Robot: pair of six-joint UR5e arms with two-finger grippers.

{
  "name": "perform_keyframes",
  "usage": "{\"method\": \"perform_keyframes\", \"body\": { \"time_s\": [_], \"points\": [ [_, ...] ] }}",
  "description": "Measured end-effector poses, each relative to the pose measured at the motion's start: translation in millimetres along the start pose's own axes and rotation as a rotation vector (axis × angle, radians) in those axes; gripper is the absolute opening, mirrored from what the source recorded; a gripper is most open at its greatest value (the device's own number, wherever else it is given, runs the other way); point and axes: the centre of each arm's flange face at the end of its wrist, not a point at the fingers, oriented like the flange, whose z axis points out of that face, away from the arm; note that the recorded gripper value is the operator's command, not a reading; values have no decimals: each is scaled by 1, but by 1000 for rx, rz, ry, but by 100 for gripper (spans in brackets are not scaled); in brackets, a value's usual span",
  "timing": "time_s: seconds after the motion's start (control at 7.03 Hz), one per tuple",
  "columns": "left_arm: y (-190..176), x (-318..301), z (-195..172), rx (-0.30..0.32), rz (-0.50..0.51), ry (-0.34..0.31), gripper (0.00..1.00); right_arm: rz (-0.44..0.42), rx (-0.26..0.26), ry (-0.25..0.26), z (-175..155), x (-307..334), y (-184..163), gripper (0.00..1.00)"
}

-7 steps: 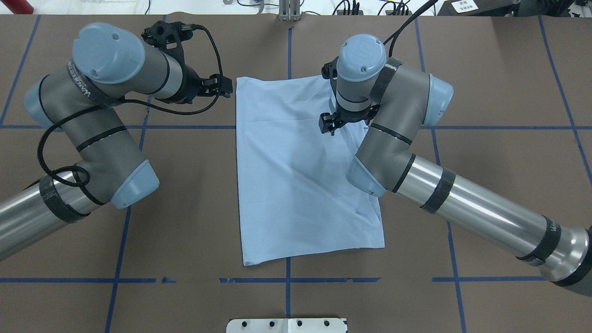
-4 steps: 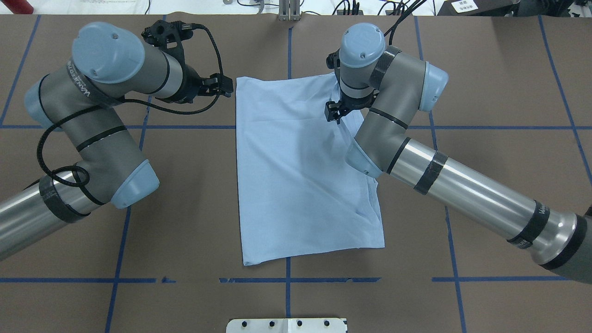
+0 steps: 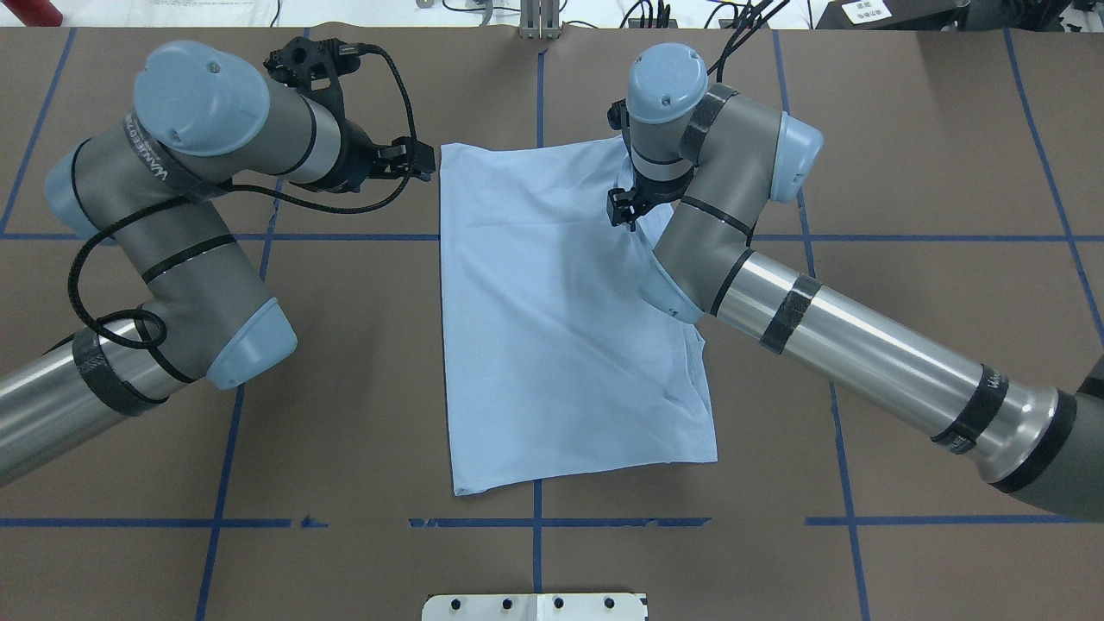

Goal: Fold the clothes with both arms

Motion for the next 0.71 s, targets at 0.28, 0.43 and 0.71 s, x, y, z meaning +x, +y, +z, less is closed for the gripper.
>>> {"method": "perform_keyframes", "body": {
  "time_s": [0.28,0.43,0.71],
  "points": [
    [0,0,0,0,3,0,100,2,-5,3,3,0,-1,100],
    [0,1,-1,1,4,2,100,4,-6,5,3,2,-2,100],
    [-1,3,-1,2,6,5,100,16,-8,17,4,16,-9,100]
  ]
}}
